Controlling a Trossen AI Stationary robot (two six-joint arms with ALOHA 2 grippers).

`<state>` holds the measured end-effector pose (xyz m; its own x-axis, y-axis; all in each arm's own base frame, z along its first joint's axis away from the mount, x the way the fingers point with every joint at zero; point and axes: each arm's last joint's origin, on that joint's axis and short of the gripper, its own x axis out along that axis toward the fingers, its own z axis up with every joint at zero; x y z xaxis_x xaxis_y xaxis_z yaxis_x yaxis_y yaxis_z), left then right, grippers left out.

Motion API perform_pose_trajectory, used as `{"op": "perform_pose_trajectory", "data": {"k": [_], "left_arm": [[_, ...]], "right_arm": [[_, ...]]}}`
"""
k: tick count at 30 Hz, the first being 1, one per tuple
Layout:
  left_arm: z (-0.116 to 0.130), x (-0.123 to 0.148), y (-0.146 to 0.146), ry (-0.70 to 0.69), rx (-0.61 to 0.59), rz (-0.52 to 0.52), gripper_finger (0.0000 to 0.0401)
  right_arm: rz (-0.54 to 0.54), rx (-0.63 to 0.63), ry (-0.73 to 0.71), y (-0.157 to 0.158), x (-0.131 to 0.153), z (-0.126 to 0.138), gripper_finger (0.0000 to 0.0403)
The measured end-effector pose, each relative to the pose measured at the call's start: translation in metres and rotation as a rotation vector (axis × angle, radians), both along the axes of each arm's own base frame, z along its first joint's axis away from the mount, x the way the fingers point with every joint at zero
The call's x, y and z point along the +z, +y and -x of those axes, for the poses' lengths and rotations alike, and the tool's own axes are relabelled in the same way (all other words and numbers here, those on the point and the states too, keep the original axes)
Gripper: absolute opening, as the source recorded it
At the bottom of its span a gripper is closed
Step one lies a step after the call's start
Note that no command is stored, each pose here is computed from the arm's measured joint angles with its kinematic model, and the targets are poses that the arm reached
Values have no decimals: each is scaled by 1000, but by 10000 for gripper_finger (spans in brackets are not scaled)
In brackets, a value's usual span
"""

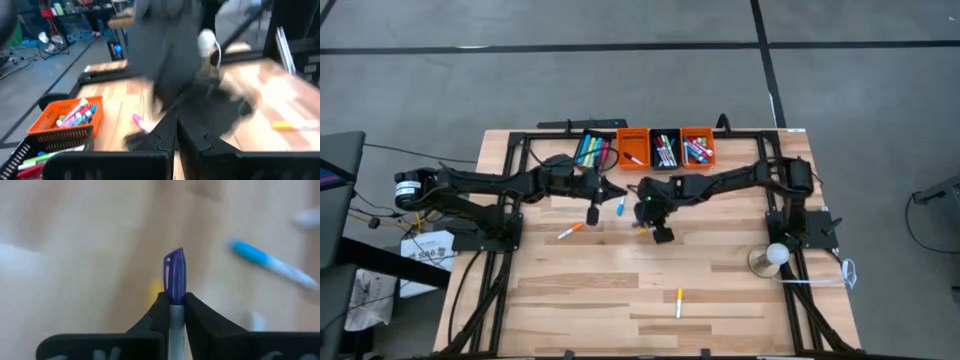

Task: Pick & Place Markers
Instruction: Put the small violet highlighter pen into the left orange basket

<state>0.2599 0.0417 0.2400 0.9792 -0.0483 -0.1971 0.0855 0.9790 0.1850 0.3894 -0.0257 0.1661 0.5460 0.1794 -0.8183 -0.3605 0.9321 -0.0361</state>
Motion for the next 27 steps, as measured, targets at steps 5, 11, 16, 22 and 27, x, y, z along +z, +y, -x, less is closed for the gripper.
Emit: {"op": "perform_pose_trajectory", "data": {"k": [5,11,16,22,27], "left_arm": [[2,-8,0,82,-21,-49,12],[3,-10,-4,88,-140,-35,21],[1,-12,-11,91,-198,-65,52],[-6,-16,-16,65,-223,-96,92],[-9,-16,-15,48,-215,-102,113]], "right_arm": [[-9,126,-152,34,39,3,25],[43,155,-334,58,82,12,34],[100,100,-415,56,100,16,26],[124,34,-461,37,106,13,34],[125,-6,-468,23,104,11,28]]}}
